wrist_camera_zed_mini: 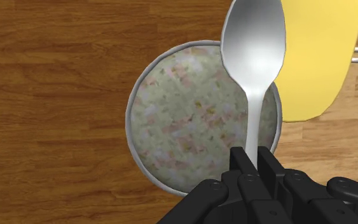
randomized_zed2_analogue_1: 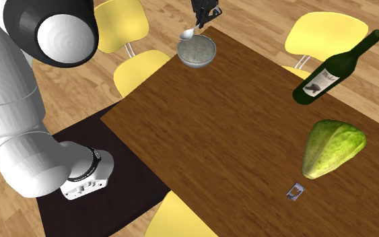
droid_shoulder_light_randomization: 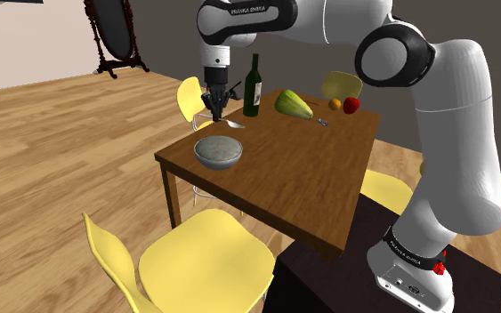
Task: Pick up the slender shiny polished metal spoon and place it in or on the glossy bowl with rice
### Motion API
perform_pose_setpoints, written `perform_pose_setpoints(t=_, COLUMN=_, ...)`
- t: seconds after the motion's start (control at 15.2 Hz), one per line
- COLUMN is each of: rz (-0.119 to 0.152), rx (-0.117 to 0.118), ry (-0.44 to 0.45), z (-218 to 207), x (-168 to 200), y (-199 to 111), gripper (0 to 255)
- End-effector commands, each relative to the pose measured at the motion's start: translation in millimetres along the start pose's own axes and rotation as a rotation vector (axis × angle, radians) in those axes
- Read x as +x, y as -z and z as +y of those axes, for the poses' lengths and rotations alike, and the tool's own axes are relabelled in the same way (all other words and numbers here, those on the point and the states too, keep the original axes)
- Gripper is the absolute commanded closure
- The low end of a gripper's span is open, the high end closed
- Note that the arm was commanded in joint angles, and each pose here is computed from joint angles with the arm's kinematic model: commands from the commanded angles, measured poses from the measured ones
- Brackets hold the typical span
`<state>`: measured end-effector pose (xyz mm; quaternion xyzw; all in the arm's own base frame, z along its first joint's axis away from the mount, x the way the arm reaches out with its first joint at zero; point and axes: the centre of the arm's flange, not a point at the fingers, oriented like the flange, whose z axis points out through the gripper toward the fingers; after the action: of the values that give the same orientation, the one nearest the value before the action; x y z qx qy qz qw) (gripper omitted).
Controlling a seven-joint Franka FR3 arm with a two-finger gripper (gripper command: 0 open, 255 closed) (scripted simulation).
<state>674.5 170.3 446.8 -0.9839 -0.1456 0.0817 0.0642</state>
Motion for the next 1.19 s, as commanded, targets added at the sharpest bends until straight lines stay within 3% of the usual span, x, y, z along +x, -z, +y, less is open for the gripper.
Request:
perform_pose_setpoints(t=0.0, rz=0.0, rx=0.0, ry=-0.001, z=-1, x=6, y=-7, gripper=255)
perform_pose_setpoints(t=0.86, rz=0.0, rx=0.0, ry=-0.001, z=9, x=16, y=-76, gripper=255)
perform_pose_setpoints(t=1.12, rz=0.0, rx=0.0, ry=-0.001, z=9, x=16, y=-76, gripper=255)
